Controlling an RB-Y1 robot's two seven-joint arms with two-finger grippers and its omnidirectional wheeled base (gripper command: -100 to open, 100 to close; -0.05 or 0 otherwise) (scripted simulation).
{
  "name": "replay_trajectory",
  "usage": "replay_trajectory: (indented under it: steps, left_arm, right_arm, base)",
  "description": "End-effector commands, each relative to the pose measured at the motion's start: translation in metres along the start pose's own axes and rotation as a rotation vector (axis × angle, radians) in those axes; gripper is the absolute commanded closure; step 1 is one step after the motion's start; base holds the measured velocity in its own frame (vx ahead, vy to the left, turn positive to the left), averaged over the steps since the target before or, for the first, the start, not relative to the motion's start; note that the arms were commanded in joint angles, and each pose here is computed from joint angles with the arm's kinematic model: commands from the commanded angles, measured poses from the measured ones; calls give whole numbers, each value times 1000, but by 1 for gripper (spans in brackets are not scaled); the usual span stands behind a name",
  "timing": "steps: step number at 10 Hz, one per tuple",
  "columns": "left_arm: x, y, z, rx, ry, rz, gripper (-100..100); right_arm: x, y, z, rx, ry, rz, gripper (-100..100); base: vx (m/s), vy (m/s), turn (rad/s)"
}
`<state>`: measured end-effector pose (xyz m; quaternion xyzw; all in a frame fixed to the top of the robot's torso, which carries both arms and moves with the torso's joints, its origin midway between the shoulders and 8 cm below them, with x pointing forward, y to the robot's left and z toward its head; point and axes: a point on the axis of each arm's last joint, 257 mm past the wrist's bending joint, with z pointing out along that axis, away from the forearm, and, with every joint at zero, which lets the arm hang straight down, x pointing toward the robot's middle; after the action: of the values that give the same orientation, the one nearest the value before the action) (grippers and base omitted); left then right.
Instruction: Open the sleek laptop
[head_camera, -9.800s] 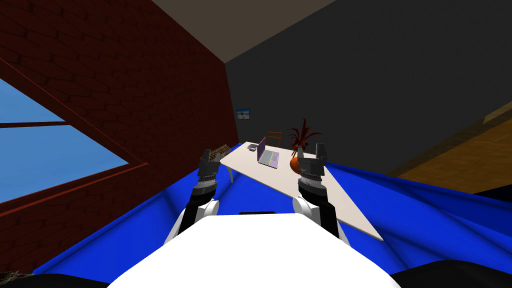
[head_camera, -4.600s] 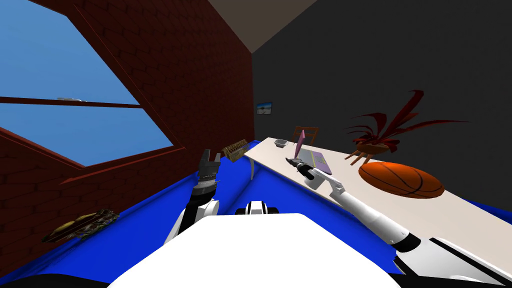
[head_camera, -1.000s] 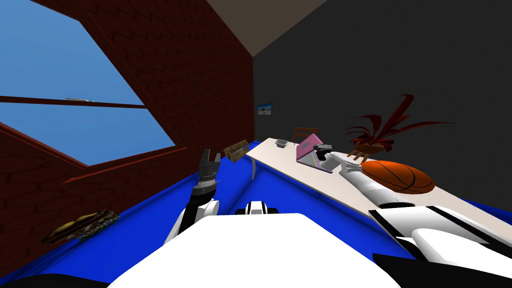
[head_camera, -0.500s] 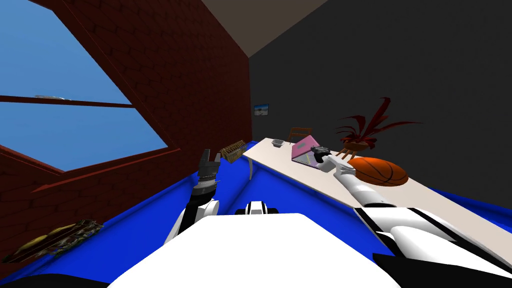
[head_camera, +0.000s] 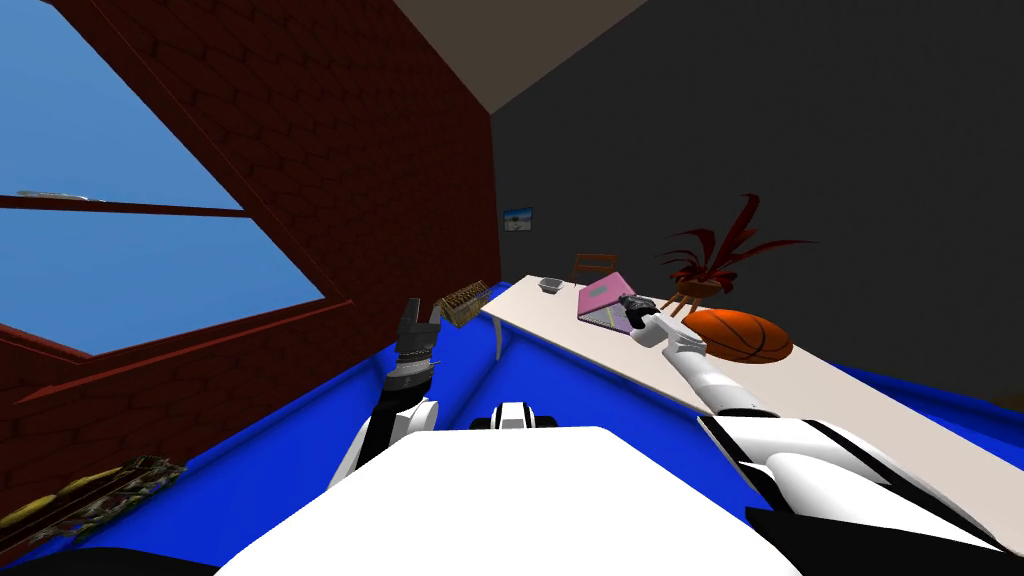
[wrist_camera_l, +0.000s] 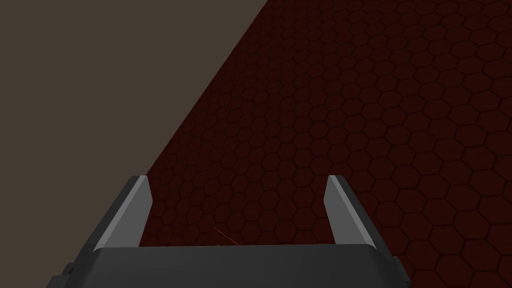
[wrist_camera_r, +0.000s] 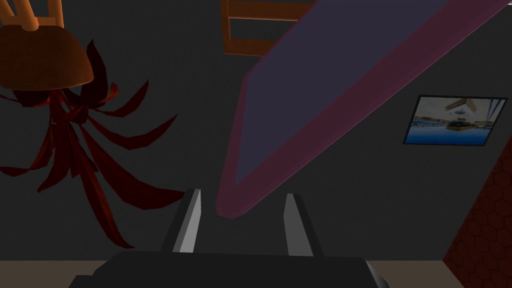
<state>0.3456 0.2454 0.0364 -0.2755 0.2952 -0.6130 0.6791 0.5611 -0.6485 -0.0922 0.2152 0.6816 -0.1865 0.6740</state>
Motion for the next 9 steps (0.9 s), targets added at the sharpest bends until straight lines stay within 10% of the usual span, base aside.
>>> replay_trajectory:
  steps: [1, 9]
  left_arm:
    - [0, 0, 0, 0, 0, 0, 0]
    - [0, 0, 0, 0, 0, 0, 0]
  right_arm:
    - [20, 9, -3, -35, 14, 55, 100]
    - [62, 35, -20, -136, 37, 208, 100]
  base:
    - [67, -11, -161]
    - [61, -10, -118]
